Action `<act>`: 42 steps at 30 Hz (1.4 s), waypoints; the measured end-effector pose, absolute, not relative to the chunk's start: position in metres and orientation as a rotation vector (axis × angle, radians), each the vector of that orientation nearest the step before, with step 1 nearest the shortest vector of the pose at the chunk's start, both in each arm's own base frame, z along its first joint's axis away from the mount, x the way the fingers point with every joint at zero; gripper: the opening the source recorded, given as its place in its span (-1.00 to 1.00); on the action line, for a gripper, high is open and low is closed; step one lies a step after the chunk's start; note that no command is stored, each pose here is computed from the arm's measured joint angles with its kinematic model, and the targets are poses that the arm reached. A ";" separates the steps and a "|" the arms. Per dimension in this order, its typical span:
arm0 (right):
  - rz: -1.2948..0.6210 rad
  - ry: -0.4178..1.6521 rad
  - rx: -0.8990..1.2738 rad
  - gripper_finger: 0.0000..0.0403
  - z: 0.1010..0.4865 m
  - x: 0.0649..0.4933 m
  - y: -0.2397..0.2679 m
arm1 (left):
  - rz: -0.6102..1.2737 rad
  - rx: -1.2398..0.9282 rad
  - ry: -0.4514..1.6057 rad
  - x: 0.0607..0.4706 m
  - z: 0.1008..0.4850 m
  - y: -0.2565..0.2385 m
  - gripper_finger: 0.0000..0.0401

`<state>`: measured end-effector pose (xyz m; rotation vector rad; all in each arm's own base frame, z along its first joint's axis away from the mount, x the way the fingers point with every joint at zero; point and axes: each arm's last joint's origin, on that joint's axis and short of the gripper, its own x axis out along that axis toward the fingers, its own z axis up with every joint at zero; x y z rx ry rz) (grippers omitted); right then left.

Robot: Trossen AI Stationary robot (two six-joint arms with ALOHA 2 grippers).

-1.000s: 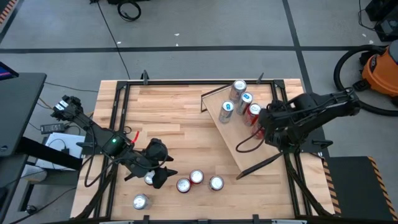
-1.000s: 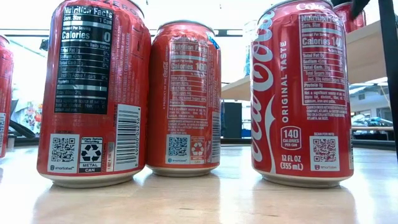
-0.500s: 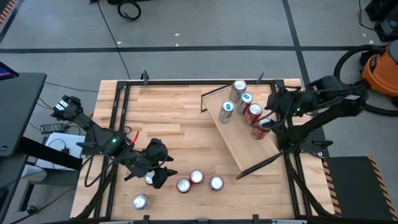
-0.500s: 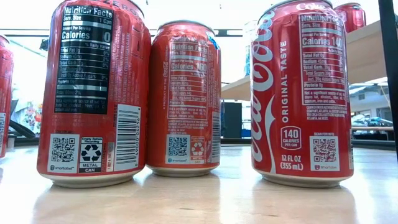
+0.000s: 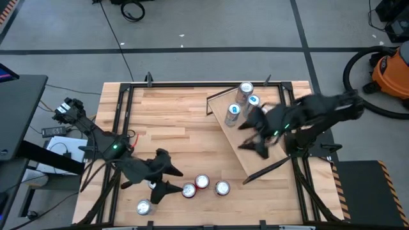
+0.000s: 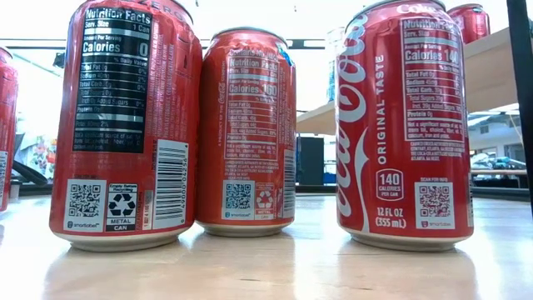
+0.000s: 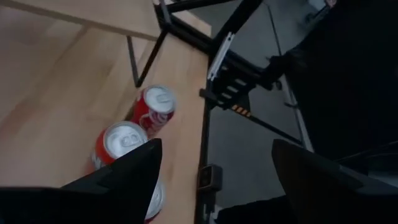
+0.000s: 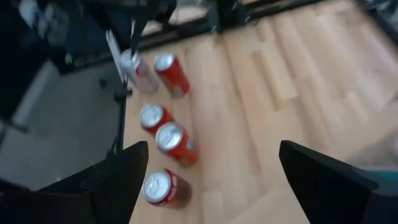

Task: Place canned beverage on shelf
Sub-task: Put the orange soda can on the shelf aligned with the other soda can

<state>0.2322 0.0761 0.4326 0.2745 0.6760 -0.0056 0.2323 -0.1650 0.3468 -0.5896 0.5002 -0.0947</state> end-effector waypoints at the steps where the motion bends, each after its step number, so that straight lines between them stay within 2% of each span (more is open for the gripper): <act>1: 0.003 0.697 0.260 0.85 0.427 0.240 0.082 | -0.090 -0.586 0.510 0.232 0.346 -0.165 0.57; 13: 0.065 0.848 0.169 0.85 0.383 0.292 0.138 | 0.012 -0.621 0.669 0.221 0.330 -0.165 0.57; 25: 0.141 0.932 0.033 0.85 0.354 0.324 0.179 | 0.023 -0.614 0.682 0.221 0.328 -0.164 0.57; 38: 0.167 1.054 0.043 0.85 0.323 0.336 0.194 | -0.026 -0.717 0.730 0.208 0.330 -0.178 0.57; 42: 0.116 1.089 0.069 0.85 0.318 0.334 0.192 | -0.036 -0.741 0.741 0.204 0.330 -0.183 0.57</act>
